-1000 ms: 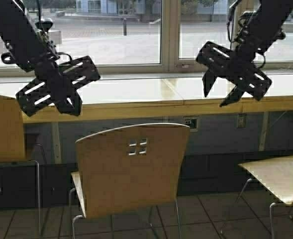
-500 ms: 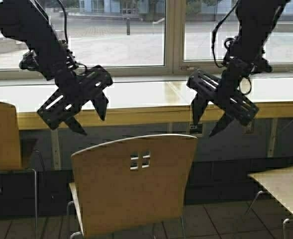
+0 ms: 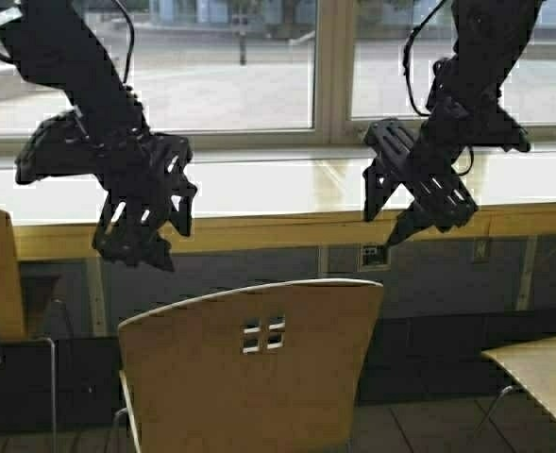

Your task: Push the chairs under the table

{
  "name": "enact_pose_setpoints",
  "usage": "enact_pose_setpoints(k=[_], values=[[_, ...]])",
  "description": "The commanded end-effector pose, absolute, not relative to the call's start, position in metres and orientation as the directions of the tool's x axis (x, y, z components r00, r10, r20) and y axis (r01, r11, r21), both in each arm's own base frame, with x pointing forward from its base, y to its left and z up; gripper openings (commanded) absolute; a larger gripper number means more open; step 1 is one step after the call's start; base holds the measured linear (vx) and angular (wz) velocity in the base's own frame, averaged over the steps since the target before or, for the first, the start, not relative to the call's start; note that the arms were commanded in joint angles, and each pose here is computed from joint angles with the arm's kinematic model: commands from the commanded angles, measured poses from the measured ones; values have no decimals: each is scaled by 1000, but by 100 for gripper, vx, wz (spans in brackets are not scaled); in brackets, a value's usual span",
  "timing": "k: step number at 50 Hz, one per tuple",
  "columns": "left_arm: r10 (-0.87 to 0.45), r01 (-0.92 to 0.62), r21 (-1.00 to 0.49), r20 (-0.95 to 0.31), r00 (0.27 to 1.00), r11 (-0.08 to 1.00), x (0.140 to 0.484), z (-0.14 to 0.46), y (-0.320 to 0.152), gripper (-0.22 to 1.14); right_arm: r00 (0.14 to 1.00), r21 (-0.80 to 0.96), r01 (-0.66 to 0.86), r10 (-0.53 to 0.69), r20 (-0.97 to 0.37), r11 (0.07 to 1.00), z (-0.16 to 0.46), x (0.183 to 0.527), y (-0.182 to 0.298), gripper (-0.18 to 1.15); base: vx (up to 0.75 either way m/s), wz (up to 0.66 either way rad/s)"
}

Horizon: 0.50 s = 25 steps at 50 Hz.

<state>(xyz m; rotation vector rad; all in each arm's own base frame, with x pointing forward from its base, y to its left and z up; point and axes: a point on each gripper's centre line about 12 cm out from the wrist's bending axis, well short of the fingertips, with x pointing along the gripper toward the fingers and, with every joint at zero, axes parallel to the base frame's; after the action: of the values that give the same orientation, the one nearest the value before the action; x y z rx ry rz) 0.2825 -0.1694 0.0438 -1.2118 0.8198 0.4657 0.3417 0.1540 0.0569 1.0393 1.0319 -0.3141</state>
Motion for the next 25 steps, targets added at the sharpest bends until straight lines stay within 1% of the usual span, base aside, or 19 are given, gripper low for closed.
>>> enact_pose_setpoints(k=[1,4,13,20,25], values=[[-89,-705,-659,-744,662,262,287,43,-176,85,544,581,658,232,-807,480,63,348,157,83,18,-5],[-86,-714,-652,-751,655,255,287,38,-178,85,547,584,653,233,-804,481,64,350,158,83,18,-3],[-95,-731,-637,-766,636,245,286,29,-187,85,522,563,669,234,-821,485,55,346,158,83,17,3],[-138,-724,-637,-768,625,266,279,32,-201,85,514,532,699,181,-838,478,46,335,147,83,18,10],[-152,-730,-617,-784,602,294,267,28,-207,85,474,486,727,157,-866,484,34,317,138,83,19,15]])
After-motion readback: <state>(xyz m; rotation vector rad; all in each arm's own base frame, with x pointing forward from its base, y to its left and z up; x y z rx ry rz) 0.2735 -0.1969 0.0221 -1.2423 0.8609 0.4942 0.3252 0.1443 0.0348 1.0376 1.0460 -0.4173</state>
